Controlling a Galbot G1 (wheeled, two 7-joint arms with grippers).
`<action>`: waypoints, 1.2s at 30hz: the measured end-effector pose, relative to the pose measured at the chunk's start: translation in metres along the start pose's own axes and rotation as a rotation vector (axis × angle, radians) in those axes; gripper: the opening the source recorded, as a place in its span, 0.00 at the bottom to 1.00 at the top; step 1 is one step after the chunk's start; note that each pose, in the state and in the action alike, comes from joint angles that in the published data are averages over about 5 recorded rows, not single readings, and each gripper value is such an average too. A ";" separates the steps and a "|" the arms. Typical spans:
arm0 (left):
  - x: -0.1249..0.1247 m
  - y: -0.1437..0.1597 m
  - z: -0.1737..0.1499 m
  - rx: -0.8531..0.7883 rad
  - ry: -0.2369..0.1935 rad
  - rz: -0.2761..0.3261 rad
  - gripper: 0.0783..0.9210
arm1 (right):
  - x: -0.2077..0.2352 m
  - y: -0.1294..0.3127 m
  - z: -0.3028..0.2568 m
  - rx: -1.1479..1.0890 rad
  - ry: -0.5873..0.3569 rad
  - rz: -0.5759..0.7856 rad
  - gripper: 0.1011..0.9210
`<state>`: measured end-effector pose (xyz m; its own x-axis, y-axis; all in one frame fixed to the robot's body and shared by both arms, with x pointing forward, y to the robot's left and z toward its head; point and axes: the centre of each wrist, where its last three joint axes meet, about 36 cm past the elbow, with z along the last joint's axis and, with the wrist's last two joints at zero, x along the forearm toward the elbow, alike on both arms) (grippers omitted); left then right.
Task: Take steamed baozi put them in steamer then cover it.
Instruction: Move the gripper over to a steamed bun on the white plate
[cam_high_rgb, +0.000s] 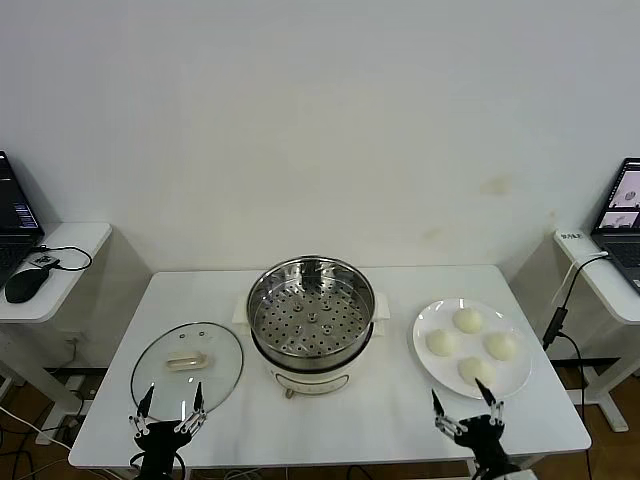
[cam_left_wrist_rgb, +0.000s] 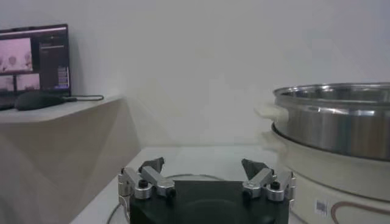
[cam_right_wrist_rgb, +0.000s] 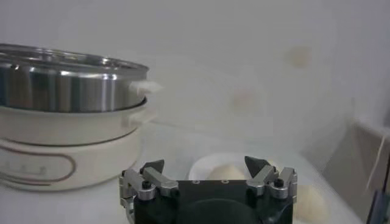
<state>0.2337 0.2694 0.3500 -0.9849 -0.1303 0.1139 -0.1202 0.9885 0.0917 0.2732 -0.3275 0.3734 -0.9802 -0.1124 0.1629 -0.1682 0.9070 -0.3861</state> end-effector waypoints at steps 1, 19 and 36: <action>-0.001 0.000 0.000 -0.003 -0.003 0.001 0.88 | -0.003 -0.004 -0.001 0.022 0.001 -0.002 0.88; -0.009 0.006 -0.005 -0.063 -0.065 -0.004 0.88 | -0.123 -0.167 -0.055 0.750 0.247 -0.272 0.88; -0.016 0.015 -0.006 -0.076 -0.109 -0.035 0.88 | -0.241 -0.233 -0.093 0.821 0.504 -0.687 0.88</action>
<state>0.2480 0.2859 0.3554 -0.9885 -0.1513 0.0011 -0.1490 0.9744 0.1684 0.5585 -0.4744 0.5088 -0.5374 -0.1349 0.8325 -0.8405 0.1660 -0.5157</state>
